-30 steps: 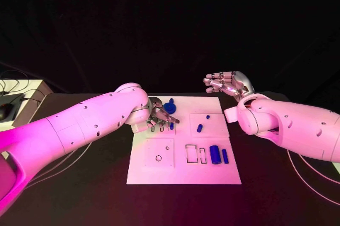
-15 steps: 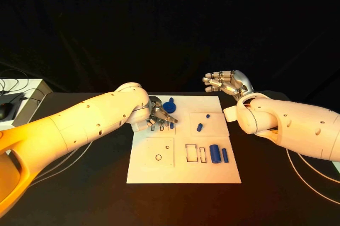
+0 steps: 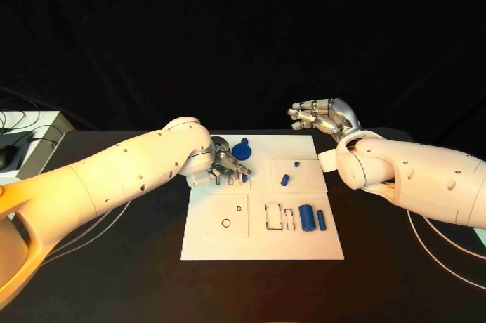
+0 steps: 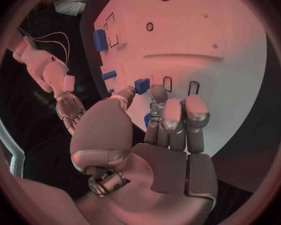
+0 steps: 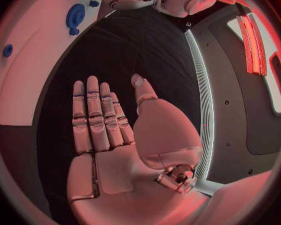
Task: Assemble the parts on the task board
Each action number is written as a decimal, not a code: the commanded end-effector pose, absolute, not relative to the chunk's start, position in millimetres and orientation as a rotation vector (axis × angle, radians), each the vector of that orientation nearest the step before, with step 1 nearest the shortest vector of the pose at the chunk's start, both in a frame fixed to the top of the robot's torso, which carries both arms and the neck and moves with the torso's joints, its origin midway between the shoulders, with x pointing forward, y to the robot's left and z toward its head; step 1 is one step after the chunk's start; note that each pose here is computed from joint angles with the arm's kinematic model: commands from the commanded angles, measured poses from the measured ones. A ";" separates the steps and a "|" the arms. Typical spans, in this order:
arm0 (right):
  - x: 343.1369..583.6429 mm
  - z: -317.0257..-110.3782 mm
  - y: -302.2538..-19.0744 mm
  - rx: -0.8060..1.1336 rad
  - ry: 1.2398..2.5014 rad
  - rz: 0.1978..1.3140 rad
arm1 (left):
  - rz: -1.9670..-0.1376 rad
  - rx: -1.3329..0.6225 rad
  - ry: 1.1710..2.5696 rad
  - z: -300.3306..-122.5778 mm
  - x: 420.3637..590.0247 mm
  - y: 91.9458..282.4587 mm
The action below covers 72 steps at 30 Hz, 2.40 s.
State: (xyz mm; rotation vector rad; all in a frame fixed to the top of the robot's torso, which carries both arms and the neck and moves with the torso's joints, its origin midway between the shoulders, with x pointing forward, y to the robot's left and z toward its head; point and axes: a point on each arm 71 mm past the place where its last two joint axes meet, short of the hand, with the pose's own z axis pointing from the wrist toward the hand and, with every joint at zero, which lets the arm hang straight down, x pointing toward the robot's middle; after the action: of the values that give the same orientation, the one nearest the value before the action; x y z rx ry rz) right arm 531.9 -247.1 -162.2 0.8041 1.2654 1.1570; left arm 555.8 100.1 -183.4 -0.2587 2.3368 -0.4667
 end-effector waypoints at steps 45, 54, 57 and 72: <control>532.1 -167.7 -245.5 0.800 1.280 1.164 | -0.649 -0.341 2.364 -181.9 548.2 100.3; 531.4 -168.3 -247.6 0.802 1.279 1.161 | -0.666 -0.391 2.340 -177.0 541.2 112.5; 531.2 -168.7 -248.4 0.803 1.280 1.159 | -0.654 -0.387 2.324 -174.5 539.4 117.6; 530.2 -170.9 -250.5 0.806 1.281 1.155 | -0.532 -0.335 2.195 -167.9 538.4 133.4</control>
State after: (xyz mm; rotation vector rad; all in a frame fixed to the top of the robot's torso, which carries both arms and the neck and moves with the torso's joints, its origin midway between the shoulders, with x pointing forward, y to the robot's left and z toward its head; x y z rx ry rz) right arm 530.8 -251.8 -171.1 0.8172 1.2787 1.1398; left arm 536.6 132.2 -169.9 -0.3401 2.2504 -0.5708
